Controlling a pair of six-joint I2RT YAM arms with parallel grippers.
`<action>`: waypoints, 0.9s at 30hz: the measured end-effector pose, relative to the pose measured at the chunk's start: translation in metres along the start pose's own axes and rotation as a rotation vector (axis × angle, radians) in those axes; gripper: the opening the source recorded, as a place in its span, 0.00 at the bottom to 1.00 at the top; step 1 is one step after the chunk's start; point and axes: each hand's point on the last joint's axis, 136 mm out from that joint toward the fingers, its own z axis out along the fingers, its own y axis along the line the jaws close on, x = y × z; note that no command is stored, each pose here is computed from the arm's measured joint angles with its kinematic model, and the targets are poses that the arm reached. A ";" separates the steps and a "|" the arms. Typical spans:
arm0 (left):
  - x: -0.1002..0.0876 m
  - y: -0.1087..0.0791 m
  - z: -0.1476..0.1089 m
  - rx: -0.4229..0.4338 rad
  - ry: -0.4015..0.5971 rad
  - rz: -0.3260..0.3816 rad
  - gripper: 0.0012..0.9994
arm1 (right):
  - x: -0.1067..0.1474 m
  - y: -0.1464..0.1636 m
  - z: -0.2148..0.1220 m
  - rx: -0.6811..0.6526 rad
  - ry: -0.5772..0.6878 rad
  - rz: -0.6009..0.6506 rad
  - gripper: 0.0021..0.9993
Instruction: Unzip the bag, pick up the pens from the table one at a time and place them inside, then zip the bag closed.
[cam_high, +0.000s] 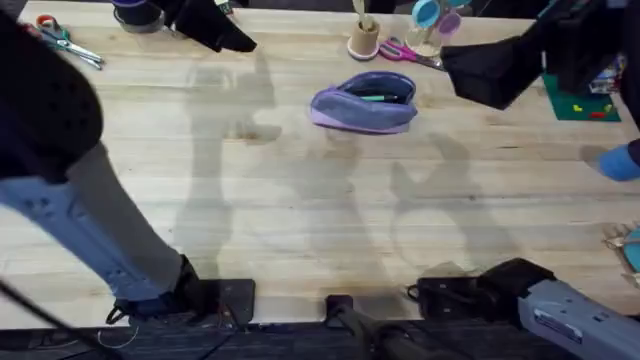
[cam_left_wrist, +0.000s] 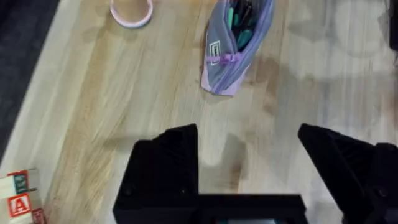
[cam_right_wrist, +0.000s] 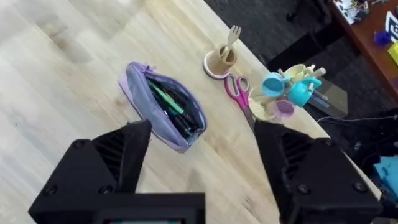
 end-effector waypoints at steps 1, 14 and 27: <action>-0.003 -0.005 -0.003 -0.007 -0.002 0.009 1.00 | 0.000 0.000 0.001 -0.001 0.001 0.000 1.00; 0.021 -0.037 0.013 0.018 0.007 0.002 1.00 | -0.001 -0.001 0.006 -0.003 0.005 0.000 1.00; 0.032 -0.003 0.064 -0.060 -0.009 0.201 1.00 | 0.000 0.000 0.006 -0.004 0.008 0.001 1.00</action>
